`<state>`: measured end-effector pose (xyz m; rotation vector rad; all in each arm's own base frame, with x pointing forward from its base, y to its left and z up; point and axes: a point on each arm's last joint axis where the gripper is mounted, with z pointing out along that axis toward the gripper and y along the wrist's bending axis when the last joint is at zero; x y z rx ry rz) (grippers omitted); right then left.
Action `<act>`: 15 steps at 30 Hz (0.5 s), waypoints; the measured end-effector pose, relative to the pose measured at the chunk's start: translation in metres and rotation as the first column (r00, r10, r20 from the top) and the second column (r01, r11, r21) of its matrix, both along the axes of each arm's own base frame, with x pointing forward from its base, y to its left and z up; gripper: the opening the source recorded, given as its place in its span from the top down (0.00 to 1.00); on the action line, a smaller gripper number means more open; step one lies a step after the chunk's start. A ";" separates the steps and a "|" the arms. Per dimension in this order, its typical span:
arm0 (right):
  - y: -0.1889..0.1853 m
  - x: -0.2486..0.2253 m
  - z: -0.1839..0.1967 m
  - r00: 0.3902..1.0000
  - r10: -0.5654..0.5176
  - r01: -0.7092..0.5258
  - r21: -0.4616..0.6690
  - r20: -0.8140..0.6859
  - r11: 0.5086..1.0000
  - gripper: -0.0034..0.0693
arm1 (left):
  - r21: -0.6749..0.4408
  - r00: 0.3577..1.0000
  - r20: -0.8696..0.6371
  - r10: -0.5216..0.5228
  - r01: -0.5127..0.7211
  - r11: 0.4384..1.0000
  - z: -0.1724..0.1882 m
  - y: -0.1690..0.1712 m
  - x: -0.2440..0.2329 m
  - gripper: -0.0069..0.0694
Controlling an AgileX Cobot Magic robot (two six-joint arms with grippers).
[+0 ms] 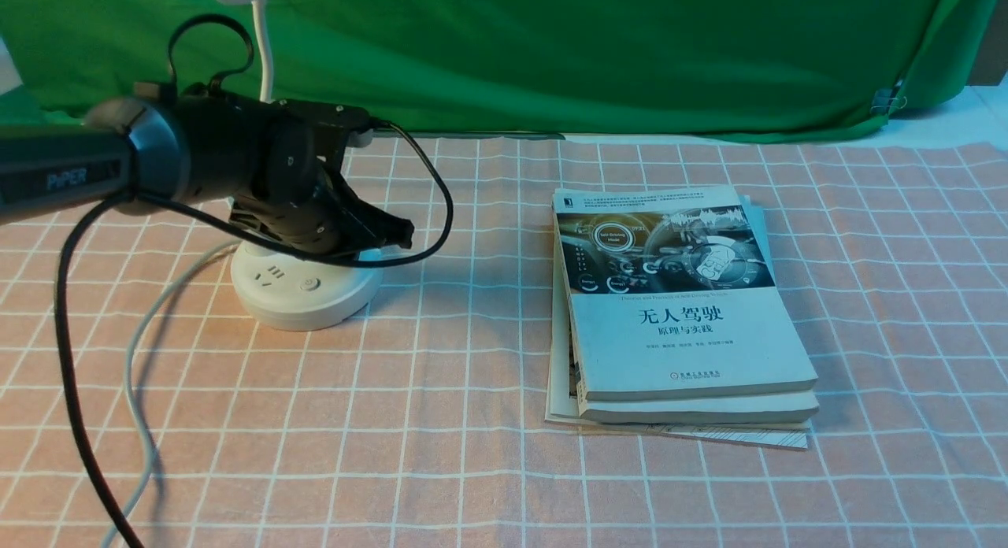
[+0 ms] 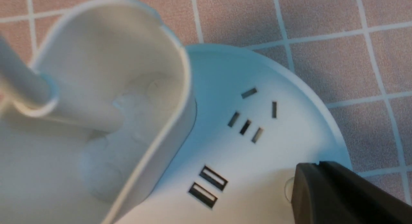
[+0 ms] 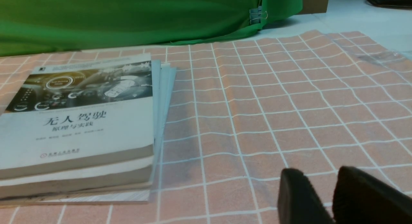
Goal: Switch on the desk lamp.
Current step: Use the left arm to press the button switch on the lamp holder
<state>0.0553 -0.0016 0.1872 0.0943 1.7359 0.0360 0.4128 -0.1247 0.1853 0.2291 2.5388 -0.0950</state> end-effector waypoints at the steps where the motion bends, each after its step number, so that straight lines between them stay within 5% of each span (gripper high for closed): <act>1: 0.000 0.000 0.000 1.000 0.000 0.000 0.000 0.000 1.000 0.63 | -0.004 1.000 0.016 0.019 -0.018 1.000 0.003 0.001 0.001 0.88; 15: 0.000 0.000 0.000 1.000 0.000 0.000 0.000 0.000 1.000 0.63 | -0.053 0.998 -0.019 0.064 -0.065 0.996 -0.012 -0.003 0.005 0.88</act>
